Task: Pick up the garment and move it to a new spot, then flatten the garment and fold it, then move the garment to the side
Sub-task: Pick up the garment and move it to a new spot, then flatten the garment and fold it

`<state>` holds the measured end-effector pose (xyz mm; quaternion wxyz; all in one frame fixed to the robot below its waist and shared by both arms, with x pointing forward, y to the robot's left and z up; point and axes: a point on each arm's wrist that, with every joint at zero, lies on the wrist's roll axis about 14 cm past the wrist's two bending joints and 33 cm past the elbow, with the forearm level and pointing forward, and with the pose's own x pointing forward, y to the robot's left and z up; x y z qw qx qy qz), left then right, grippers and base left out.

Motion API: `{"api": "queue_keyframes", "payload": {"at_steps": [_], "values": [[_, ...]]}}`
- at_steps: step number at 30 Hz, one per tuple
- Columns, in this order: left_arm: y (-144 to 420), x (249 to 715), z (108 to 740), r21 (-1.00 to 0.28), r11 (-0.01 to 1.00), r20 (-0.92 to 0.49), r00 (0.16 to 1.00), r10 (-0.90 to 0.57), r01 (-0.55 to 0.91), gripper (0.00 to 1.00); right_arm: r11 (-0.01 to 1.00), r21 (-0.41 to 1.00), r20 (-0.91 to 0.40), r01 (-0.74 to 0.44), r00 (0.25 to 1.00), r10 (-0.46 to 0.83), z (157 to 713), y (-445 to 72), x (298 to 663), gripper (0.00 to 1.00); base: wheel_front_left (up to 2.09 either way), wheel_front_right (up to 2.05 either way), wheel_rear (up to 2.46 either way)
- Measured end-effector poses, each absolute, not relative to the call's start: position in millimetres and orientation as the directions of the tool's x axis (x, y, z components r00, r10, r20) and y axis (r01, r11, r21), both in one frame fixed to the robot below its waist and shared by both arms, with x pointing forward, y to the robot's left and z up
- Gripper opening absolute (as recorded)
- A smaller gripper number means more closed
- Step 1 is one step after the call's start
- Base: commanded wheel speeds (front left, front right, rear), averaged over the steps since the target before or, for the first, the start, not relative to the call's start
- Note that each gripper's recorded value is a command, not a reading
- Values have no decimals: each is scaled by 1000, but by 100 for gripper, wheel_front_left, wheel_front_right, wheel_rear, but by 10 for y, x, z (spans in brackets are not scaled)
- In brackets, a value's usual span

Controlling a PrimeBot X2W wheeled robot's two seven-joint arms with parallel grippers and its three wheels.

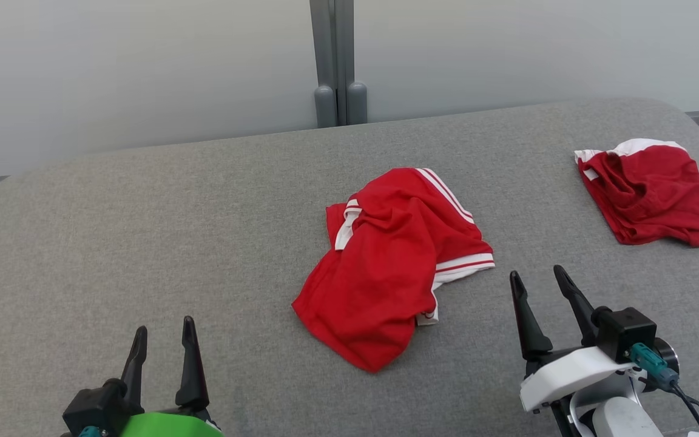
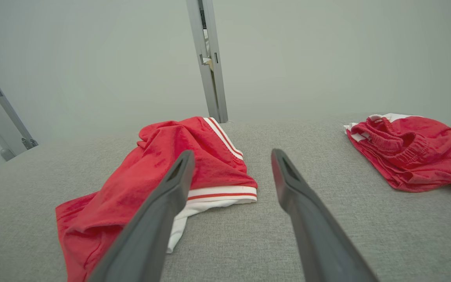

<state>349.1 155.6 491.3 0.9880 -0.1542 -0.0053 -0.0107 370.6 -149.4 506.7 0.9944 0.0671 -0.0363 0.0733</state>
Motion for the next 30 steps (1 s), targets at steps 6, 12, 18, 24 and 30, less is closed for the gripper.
{"api": "queue_keyframes", "payload": {"at_steps": [6, 12, 18, 24, 30], "values": [[1551, 3491, 4892, -306, 952, 14, 1000, -27, 30, 100, 980, 129, 76, -151, 987, 142, 5048, -1489, 3699, 100, 0, 0, 0], [1536, 3486, 4850, -306, 951, 5, 999, -35, 35, 100, 980, 128, 77, -150, 987, 141, 5052, -1495, 3705, 100, 0, 0, 0], [1528, 3481, 4811, -307, 951, -4, 999, -39, 36, 100, 981, 124, 78, -152, 987, 143, 5054, -1490, 3716, 100, 0, 0, 0], [1506, 3487, 4778, -300, 953, -13, 999, -48, 42, 100, 981, 124, 77, -150, 987, 141, 5048, -1495, 3722, 100, 0, 0, 0], [1127, 3507, 4731, -288, 943, -21, 983, -181, 167, 100, 984, 119, 77, -131, 989, 122, 5050, -1564, 3749, 100, 0, 0, 0]]}}
